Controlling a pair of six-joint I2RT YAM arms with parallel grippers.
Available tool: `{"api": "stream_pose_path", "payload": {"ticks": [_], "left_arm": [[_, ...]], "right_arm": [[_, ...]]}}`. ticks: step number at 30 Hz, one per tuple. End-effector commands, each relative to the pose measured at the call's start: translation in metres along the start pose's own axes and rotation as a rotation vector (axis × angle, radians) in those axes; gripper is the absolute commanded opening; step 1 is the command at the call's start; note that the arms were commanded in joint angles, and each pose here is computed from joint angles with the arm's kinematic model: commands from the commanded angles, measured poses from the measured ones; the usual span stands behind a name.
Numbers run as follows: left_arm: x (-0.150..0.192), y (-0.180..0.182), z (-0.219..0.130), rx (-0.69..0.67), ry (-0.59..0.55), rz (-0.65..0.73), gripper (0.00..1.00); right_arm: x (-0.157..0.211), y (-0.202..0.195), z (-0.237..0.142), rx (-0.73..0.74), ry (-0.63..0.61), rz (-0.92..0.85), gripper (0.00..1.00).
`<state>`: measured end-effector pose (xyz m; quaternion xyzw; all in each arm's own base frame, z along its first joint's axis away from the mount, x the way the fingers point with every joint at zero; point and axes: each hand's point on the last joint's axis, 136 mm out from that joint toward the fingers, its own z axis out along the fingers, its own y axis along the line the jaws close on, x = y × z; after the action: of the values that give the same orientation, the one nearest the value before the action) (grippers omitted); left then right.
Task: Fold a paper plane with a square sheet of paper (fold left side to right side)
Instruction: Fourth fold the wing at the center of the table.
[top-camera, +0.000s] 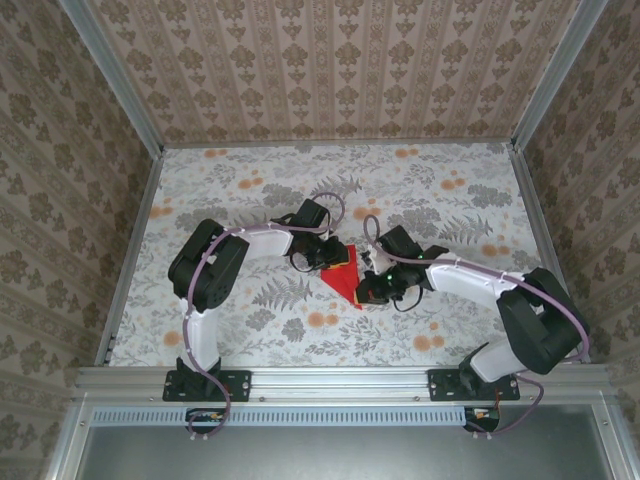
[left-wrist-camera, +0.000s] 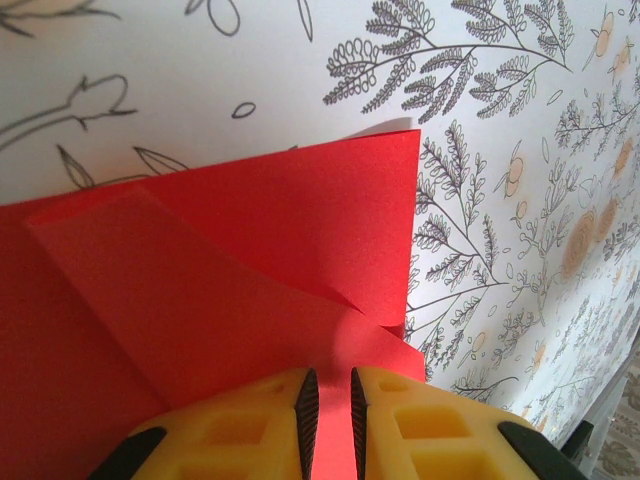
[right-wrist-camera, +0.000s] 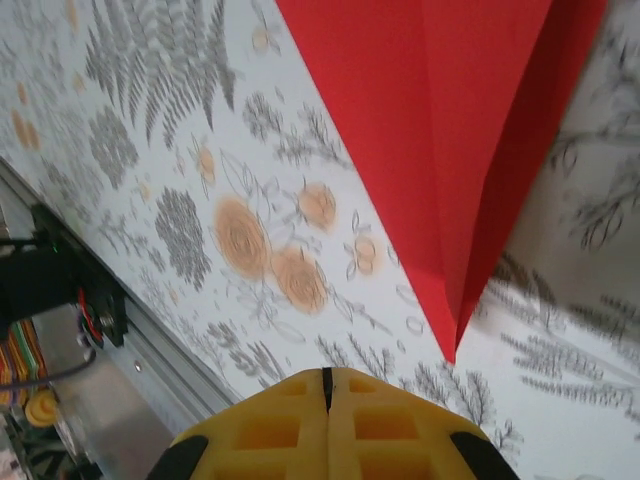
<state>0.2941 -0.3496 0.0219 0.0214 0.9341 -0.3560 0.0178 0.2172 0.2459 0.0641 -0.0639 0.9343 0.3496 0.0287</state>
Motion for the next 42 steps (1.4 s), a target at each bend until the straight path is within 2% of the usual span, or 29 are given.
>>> {"api": "stream_pose_path", "payload": {"ticks": [1,6,15,22,26,34,42], "left_arm": [[0.021,0.045,0.012,-0.149,0.054,-0.058,0.21],[0.020,0.042,0.012,-0.142,0.054,-0.057,0.21],[0.009,0.024,0.004,-0.101,0.030,-0.024,0.23],[-0.007,-0.006,-0.022,-0.045,-0.053,0.069,0.26],[-0.004,-0.013,-0.033,-0.004,-0.087,0.100,0.26],[0.021,-0.036,-0.031,0.147,-0.054,0.177,0.17],[0.031,-0.024,-0.011,0.122,0.003,0.143,0.11]], "right_arm": [[-0.029,-0.004,0.006,0.025,-0.064,0.031,0.00],[-0.046,-0.010,0.022,0.051,-0.051,0.047,0.00],[-0.020,-0.051,0.042,0.169,0.044,0.111,0.00],[-0.002,-0.077,0.046,0.269,0.105,0.141,0.00],[0.003,-0.082,0.045,0.289,0.116,0.143,0.00],[0.002,-0.084,0.047,0.304,0.127,0.139,0.00],[0.003,-0.084,0.048,0.309,0.135,0.138,0.00]]}}
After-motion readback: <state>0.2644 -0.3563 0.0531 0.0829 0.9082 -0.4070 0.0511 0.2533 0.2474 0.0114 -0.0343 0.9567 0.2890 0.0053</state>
